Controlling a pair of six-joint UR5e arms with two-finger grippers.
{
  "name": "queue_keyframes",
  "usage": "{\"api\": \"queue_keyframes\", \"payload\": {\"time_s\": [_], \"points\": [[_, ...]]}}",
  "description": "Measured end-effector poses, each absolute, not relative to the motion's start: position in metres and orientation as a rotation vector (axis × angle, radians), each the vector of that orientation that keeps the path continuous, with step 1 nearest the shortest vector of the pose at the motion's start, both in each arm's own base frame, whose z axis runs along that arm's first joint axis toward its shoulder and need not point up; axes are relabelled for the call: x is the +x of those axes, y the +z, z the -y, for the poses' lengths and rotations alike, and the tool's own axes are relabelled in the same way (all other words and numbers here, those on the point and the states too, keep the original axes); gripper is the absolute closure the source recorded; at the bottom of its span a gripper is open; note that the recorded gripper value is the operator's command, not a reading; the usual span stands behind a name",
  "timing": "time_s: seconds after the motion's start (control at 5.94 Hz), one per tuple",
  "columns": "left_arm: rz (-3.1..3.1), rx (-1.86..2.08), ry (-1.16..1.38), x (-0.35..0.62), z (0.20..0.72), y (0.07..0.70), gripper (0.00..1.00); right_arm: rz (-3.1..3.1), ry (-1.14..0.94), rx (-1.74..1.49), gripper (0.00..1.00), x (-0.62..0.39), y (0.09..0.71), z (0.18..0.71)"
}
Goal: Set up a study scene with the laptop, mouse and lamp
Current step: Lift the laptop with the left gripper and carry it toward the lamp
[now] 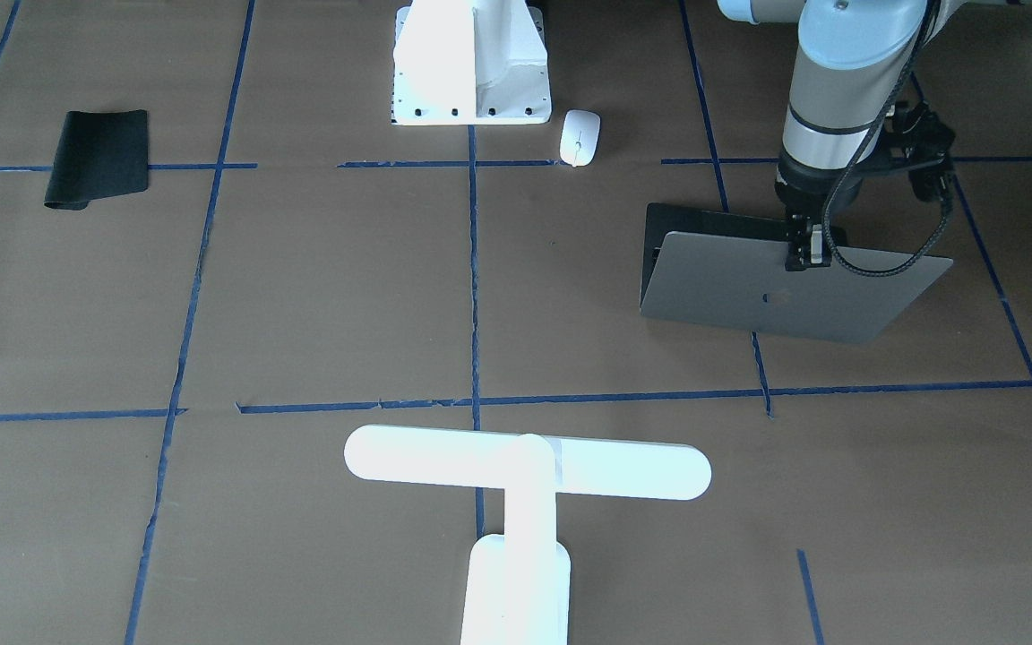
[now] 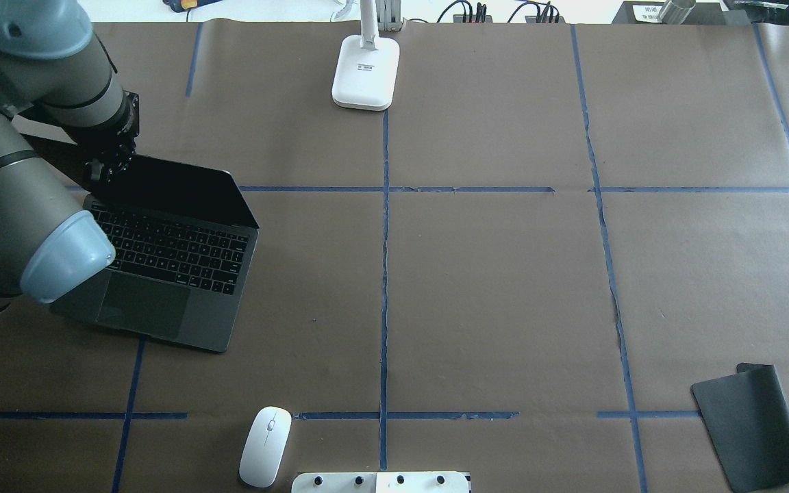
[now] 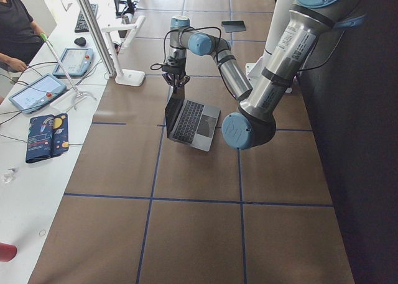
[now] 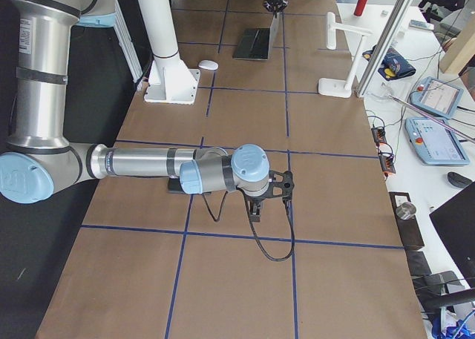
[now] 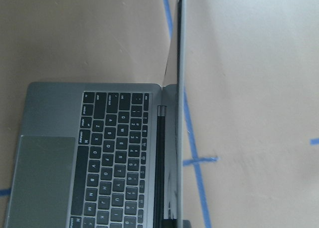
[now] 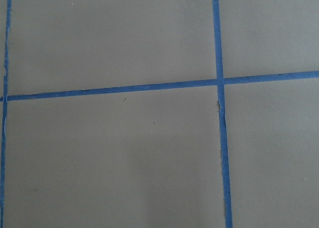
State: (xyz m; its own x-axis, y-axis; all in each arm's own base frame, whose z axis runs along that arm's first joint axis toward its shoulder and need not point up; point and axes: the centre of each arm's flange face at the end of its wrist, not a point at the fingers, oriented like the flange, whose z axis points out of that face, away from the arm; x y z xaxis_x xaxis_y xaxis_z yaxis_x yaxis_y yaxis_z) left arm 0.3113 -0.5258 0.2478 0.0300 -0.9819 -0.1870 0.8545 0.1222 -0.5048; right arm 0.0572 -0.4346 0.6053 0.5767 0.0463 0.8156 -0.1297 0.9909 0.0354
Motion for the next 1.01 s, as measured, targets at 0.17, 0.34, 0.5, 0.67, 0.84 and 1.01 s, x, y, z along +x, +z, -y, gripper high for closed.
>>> {"api": "queue_keyframes", "payload": {"time_s": [0.17, 0.34, 0.5, 0.67, 0.84, 1.01], "points": [[-0.570, -0.292, -1.463, 0.328, 0.544, 0.222, 1.00, 0.951, 0.104, 0.094, 0.00, 0.057, 0.606, 0.434], [-0.577, -0.306, -1.494, 0.349, 0.565, 0.192, 1.00, 0.951, 0.104, 0.094, 0.00, 0.057, 0.606, 0.434], [-0.575, -0.327, -1.531, 0.374, 0.582, 0.162, 1.00, 0.951, 0.103, 0.095, 0.00, 0.057, 0.605, 0.435], [-0.580, -0.353, -1.565, 0.396, 0.584, 0.135, 1.00, 0.951, 0.103, 0.096, 0.00, 0.057, 0.605, 0.435], [-0.578, -0.380, -1.589, 0.422, 0.583, 0.111, 1.00, 0.951, 0.103, 0.096, 0.00, 0.057, 0.605, 0.435], [-0.573, -0.402, -1.605, 0.444, 0.580, 0.093, 1.00, 0.951, 0.103, 0.096, 0.00, 0.057, 0.605, 0.435]]}}
